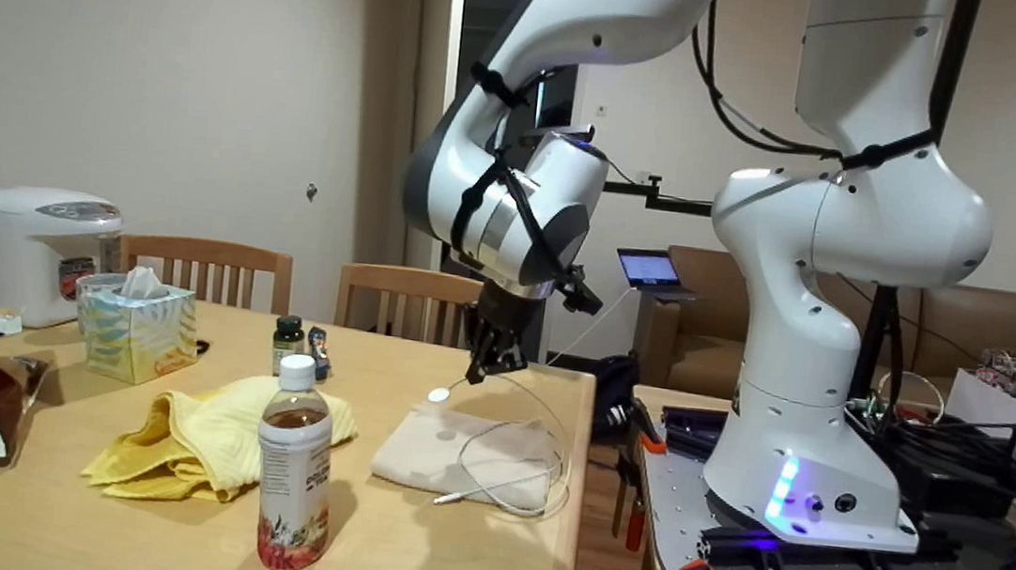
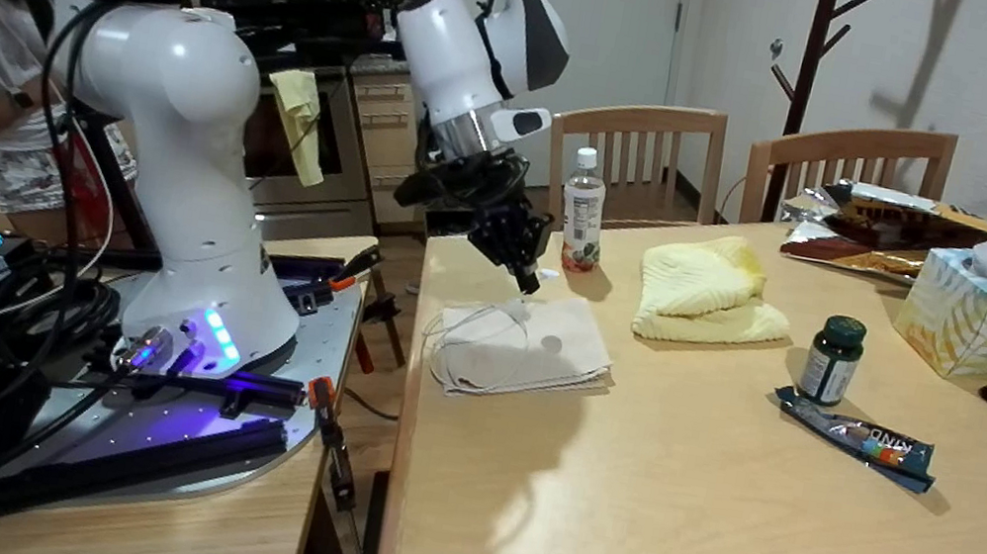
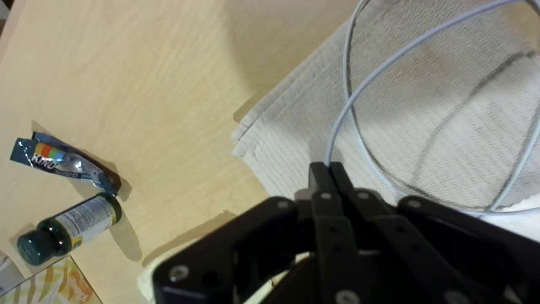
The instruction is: Pick up the cable on the table and make a circle with it.
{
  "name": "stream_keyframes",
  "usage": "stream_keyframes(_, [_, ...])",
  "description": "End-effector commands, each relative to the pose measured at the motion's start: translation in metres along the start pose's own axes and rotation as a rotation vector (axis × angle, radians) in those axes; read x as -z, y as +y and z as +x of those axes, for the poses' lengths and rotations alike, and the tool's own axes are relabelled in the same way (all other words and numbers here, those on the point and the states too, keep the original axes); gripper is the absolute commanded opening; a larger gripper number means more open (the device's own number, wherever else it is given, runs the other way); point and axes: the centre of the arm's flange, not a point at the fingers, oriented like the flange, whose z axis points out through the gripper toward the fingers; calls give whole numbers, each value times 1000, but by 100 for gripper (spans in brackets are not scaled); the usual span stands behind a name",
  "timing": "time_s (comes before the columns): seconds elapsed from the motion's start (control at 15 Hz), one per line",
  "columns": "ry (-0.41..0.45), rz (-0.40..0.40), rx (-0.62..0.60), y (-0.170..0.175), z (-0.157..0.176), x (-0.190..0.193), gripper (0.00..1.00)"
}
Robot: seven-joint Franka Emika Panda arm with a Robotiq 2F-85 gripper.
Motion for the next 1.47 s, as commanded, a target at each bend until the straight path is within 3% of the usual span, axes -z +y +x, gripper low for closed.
stream_keyframes(0.0, [-3,21,89,33,45,53,1])
stream_keyframes(0.6, [-50,-13,239,31,63,32,1])
stream_keyframes(0.87, [-25,-13,277,35,73,22,1])
stream_keyframes(1.4, [64,285,200,10,73,-6,1])
